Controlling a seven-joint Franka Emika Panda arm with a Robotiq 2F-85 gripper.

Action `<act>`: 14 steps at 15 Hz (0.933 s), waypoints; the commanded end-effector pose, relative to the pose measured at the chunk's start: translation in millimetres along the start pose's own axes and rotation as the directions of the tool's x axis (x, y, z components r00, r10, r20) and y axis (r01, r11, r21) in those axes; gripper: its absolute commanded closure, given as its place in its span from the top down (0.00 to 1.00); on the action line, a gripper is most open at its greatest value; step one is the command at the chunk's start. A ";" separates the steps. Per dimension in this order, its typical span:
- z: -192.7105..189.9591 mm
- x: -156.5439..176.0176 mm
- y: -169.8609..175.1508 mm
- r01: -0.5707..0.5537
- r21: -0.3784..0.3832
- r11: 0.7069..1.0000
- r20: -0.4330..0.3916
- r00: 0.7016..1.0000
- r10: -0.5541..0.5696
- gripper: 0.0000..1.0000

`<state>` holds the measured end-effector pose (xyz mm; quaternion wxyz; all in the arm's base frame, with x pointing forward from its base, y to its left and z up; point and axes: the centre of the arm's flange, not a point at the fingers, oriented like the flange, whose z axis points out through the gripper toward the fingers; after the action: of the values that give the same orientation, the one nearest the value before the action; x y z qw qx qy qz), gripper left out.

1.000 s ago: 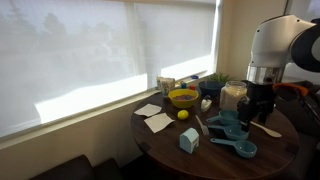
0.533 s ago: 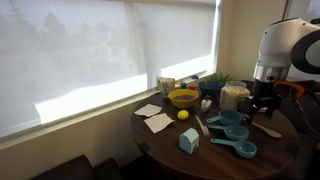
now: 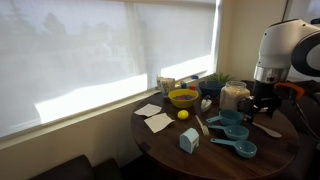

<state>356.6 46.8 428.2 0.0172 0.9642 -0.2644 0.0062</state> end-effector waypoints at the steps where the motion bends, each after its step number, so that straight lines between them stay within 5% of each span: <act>1: 2.2 3.7 13.2 -0.010 -0.077 0.997 -0.033 0.999 0.008 1.00; 8: 30.2 11.4 34.8 0.008 -0.131 0.991 -0.055 0.998 -0.016 1.00; 14: 52.3 14.4 41.0 0.010 -0.066 0.998 -0.087 0.996 -0.016 1.00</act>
<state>347.6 8.3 391.1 0.0682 0.9630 -0.2599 0.0224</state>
